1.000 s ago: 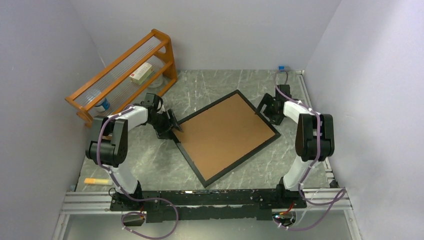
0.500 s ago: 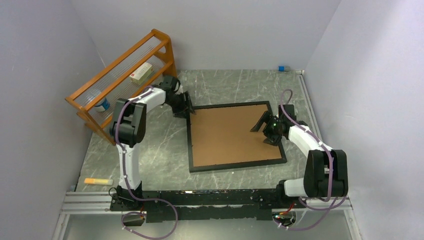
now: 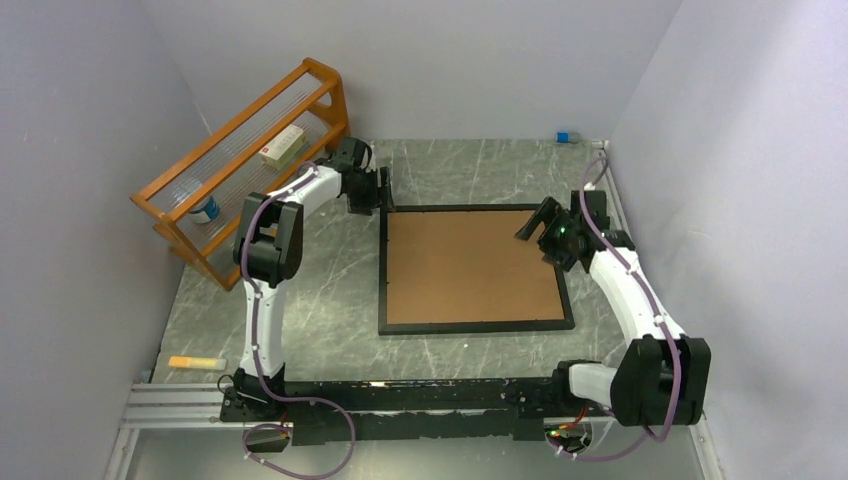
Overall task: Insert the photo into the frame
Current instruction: Adjust the photo frame at the center of the board.
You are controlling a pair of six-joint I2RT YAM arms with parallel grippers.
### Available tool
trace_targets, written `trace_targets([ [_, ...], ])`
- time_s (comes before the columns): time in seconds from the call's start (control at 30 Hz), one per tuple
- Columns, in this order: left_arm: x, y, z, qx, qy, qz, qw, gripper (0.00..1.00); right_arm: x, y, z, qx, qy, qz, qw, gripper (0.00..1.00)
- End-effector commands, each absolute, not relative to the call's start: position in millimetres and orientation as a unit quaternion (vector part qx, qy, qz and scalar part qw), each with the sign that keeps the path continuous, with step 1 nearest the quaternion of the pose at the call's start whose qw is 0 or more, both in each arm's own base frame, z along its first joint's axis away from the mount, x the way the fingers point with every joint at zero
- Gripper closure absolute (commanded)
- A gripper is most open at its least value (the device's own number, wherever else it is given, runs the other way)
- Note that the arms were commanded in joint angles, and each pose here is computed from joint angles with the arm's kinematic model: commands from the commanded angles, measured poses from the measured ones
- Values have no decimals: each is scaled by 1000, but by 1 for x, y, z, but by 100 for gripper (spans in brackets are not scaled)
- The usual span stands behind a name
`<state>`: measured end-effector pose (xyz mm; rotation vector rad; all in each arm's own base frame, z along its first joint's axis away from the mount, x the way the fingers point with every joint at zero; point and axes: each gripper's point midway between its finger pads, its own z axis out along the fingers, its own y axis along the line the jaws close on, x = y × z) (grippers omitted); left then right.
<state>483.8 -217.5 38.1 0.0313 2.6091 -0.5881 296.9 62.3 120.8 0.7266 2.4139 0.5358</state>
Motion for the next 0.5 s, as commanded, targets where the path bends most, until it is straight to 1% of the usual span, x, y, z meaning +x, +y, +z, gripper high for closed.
trace_targets([
  [0.0,469,-200,69,11,952,-186,243,24,329,10,138,312,885,80,337,9],
  [0.13,428,-195,83,-3,953,-204,222,22,345,-25,130,344,875,20,340,7],
  [0.2,403,-196,79,-8,954,-224,200,22,347,-41,118,358,876,-3,323,6],
  [0.3,375,-197,73,-25,956,-240,166,23,346,-52,95,367,884,-1,288,6],
  [0.47,359,-197,57,-33,960,-244,131,24,334,-43,58,361,901,36,239,6],
])
